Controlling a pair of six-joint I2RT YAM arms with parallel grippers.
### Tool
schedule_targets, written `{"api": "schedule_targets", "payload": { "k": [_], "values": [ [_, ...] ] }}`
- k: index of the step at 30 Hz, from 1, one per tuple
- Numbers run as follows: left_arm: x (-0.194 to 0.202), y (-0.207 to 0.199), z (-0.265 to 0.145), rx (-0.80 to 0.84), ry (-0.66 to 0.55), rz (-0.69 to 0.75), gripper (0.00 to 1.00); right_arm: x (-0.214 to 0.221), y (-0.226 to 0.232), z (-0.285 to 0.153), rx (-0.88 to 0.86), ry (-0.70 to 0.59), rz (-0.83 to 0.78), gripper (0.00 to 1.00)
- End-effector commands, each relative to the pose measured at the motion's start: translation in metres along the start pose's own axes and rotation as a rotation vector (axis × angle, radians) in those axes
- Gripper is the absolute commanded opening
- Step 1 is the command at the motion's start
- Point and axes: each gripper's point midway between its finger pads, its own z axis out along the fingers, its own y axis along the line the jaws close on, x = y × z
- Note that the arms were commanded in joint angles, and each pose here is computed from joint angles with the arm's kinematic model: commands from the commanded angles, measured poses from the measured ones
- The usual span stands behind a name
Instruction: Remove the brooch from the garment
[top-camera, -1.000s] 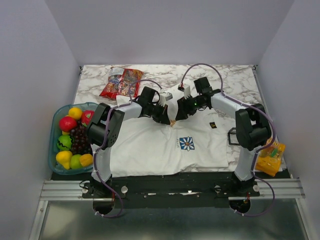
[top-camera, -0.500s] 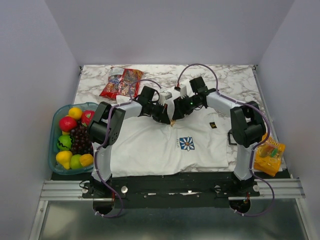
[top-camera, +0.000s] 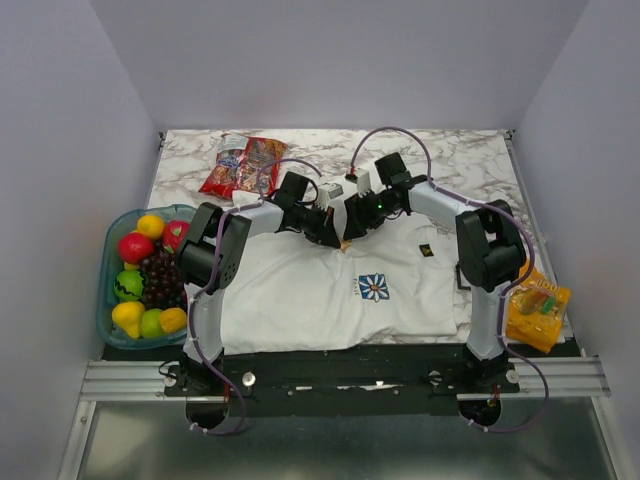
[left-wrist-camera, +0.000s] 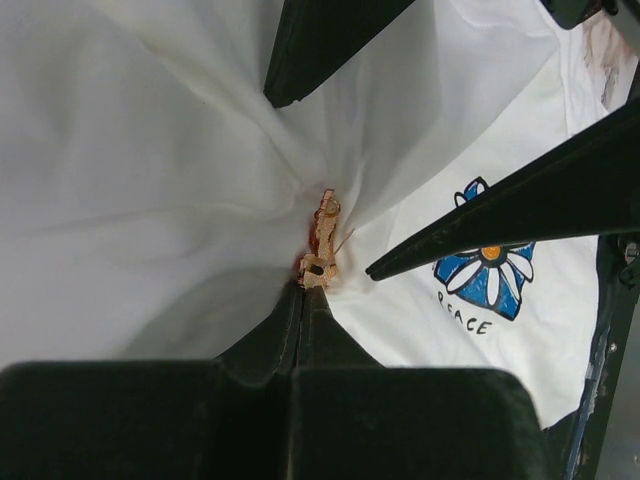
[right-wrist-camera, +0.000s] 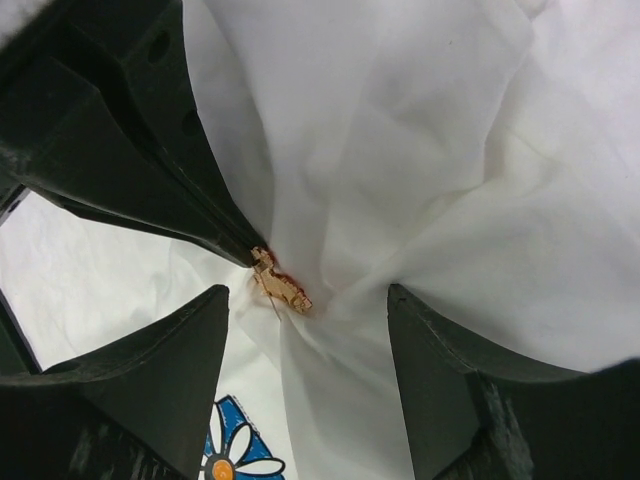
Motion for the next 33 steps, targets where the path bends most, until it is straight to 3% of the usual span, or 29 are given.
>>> {"api": "schedule_targets", "payload": {
  "k": [1,16,27,33],
  "values": [
    [-0.002,0.004,0.0,0.012,-0.001,-0.005,0.0,0.005,0.0,0.006,0.025,0.049,-0.017,0.71],
    [-0.002,0.006,0.0,0.011,-0.006,-0.015,0.0,0.017,-0.009,0.013,0.144,0.139,-0.048,0.56],
    [-0.002,0.006,-0.001,0.013,-0.005,-0.019,0.0,0.021,-0.003,0.018,0.11,0.151,-0.04,0.54],
    [-0.001,0.007,0.0,0.016,-0.003,-0.026,0.0,0.024,0.005,0.02,0.059,0.151,-0.037,0.61]
  ]
}}
